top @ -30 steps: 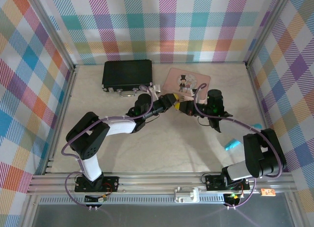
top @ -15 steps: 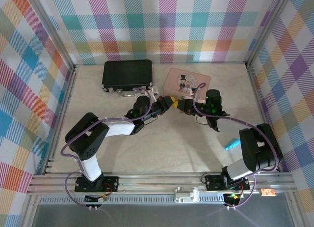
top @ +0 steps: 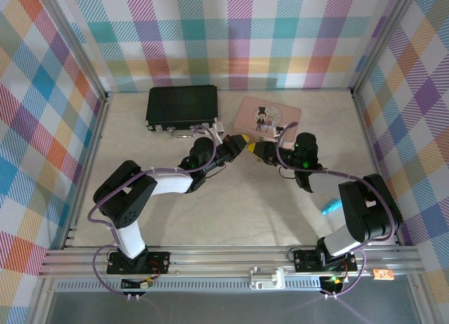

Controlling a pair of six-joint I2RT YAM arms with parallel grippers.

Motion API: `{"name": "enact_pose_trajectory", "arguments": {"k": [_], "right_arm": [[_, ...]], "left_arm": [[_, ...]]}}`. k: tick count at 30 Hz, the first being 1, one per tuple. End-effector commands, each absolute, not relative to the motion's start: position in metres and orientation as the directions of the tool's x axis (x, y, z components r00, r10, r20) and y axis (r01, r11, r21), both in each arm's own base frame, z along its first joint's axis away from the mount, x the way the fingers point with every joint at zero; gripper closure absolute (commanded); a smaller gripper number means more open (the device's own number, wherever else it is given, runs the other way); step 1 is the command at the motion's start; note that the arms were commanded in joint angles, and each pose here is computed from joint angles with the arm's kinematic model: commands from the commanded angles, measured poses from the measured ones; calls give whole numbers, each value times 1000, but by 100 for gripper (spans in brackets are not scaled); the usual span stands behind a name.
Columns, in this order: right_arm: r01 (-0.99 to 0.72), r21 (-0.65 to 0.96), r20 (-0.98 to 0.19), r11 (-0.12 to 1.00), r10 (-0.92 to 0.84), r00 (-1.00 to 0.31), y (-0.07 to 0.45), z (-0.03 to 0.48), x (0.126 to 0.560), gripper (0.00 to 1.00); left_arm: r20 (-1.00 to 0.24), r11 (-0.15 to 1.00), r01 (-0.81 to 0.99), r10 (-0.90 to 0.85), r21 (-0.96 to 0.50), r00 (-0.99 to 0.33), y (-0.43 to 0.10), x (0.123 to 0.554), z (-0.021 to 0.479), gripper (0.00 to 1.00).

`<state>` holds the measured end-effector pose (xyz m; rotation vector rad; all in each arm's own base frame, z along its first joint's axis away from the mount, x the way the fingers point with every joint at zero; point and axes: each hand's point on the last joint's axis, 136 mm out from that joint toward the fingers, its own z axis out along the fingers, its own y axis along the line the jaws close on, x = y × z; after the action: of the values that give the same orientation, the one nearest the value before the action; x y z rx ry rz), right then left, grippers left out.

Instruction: Unlock a padlock with a key

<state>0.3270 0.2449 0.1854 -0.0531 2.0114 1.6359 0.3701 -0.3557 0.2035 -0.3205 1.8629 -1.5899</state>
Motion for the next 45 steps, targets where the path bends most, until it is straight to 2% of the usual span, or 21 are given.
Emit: {"name": "enact_pose_trajectory", "arguments": {"k": [1,4,12,20,24,31,33,36,45], "right_arm": [[-394,886,-455,244,301,-838,250,192,326,71],[-389,888,-451,246,302,-840,251,191,328,76],[-370,901,-425,227,288,-858,256,185,327,99],[-376,885,-448,274,290,-846,253,184,330,100],[-381,883,-453,273,290,-843,254,187,334,85],[-370,881,-453,294,305,-838,252,182,338,73],[-352,879,-450,321,317,-835,249,177,339,61],[-347,858,-479,378,347,-806,240,174,340,52],[-422,846,-518,327,314,-796,245,194,331,48]], "left_arm": [[-332,209,258,-603,-943,-726,-349,372,215,100],[-332,209,258,-600,-943,-728,-349,371,215,100],[-310,174,258,-611,-950,-728,-351,372,215,100],[-315,178,261,-607,-949,-730,-352,369,217,100],[-312,174,261,-607,-950,-731,-354,366,216,100],[-322,180,269,-604,-946,-729,-355,366,219,100],[-328,186,272,-599,-944,-730,-356,367,221,100],[-345,206,278,-586,-938,-733,-358,367,221,100],[-356,222,278,-583,-935,-730,-358,368,219,100]]}}
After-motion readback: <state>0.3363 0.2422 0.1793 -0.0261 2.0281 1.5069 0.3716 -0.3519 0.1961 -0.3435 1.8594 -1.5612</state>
